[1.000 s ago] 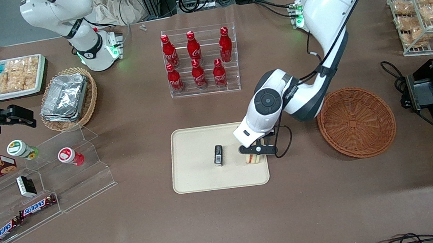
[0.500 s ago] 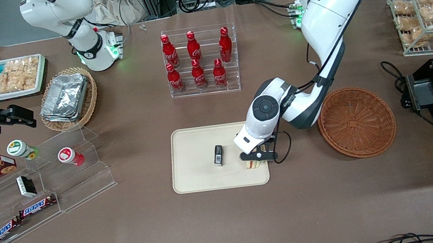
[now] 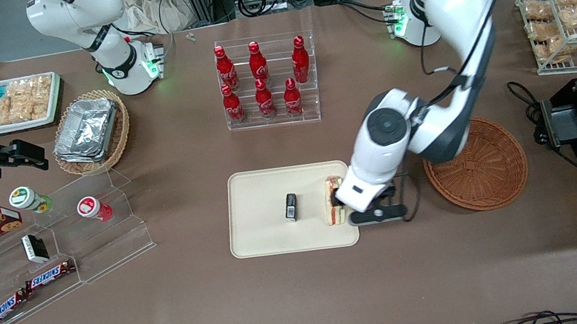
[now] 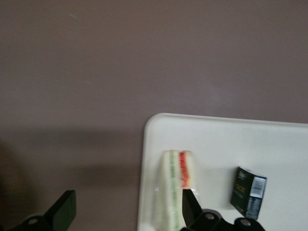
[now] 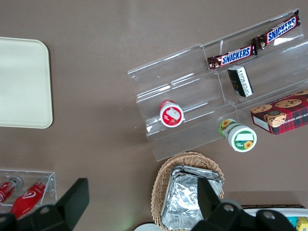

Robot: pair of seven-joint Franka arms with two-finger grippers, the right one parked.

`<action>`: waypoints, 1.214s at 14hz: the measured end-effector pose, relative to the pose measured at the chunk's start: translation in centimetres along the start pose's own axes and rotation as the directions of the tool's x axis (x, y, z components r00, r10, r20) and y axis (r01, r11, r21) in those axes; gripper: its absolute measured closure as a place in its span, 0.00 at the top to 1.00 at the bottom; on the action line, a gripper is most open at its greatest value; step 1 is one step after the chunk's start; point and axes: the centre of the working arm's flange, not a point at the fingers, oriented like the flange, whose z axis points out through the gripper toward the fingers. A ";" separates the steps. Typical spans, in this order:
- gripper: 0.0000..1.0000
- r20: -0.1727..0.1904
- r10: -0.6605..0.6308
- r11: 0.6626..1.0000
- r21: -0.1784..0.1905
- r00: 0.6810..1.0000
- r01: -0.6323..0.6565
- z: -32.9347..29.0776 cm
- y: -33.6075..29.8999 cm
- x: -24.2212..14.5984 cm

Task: Place sandwich from basket to tray

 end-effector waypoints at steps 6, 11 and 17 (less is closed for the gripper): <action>1.00 0.119 -0.010 1.000 0.028 0.993 0.007 -11.7 -10.5 3.3; 1.00 0.245 -0.008 0.999 0.046 0.970 -0.003 -17.8 -22.3 4.1; 1.00 0.277 -0.006 0.997 0.080 0.961 -0.017 -23.8 -29.1 2.0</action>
